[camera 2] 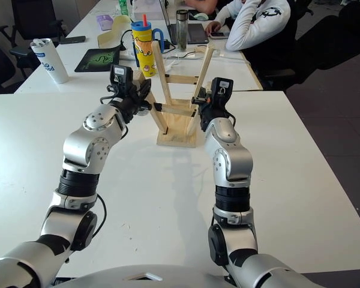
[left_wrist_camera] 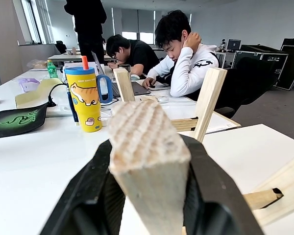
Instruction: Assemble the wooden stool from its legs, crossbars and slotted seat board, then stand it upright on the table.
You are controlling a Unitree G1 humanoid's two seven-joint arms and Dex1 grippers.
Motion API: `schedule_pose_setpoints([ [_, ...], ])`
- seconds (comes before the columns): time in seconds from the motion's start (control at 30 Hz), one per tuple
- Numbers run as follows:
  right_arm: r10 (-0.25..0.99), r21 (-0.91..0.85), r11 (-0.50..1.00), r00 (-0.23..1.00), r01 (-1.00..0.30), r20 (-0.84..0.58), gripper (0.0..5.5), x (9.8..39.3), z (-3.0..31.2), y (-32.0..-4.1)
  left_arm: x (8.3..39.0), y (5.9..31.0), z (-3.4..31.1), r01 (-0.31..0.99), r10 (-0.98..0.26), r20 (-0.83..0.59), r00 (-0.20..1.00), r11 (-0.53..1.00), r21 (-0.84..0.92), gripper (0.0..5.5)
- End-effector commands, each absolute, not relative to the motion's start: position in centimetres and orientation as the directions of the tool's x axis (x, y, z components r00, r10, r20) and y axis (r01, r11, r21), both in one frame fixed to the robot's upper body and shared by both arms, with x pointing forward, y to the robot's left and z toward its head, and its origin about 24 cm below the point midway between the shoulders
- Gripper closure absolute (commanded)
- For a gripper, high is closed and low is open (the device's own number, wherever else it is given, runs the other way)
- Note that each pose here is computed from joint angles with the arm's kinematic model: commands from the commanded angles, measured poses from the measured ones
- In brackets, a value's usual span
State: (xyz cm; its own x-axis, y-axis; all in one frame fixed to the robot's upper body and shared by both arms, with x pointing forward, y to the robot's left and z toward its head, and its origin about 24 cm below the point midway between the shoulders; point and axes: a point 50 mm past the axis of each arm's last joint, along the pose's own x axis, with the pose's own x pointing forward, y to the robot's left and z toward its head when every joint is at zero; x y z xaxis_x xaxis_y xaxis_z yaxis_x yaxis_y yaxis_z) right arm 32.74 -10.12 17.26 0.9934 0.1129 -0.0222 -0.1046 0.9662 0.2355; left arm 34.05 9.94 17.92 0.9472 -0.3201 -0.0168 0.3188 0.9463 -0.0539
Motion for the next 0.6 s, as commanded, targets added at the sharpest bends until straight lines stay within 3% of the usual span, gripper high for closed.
schedule_pose_setpoints([
  [0.03,0.448,0.213,0.867,0.892,-0.45,0.062,4.36,32.0,21.2,-4.2,32.2,8.5,10.1,0.256,-0.352,-0.447,0.823,0.931,-0.261,4.22],
  [0.37,0.413,0.196,0.891,0.91,-0.409,0.021,4.38,32.2,20.3,-4.4,32.6,7.4,12.1,0.107,-0.228,-0.581,0.781,0.966,-0.234,4.22],
  [0.6,0.408,0.19,0.895,0.913,-0.402,0.013,4.38,32.2,20.0,-4.4,33.2,6.8,13.6,0.114,-0.209,-0.571,0.794,0.974,-0.198,4.22],
])
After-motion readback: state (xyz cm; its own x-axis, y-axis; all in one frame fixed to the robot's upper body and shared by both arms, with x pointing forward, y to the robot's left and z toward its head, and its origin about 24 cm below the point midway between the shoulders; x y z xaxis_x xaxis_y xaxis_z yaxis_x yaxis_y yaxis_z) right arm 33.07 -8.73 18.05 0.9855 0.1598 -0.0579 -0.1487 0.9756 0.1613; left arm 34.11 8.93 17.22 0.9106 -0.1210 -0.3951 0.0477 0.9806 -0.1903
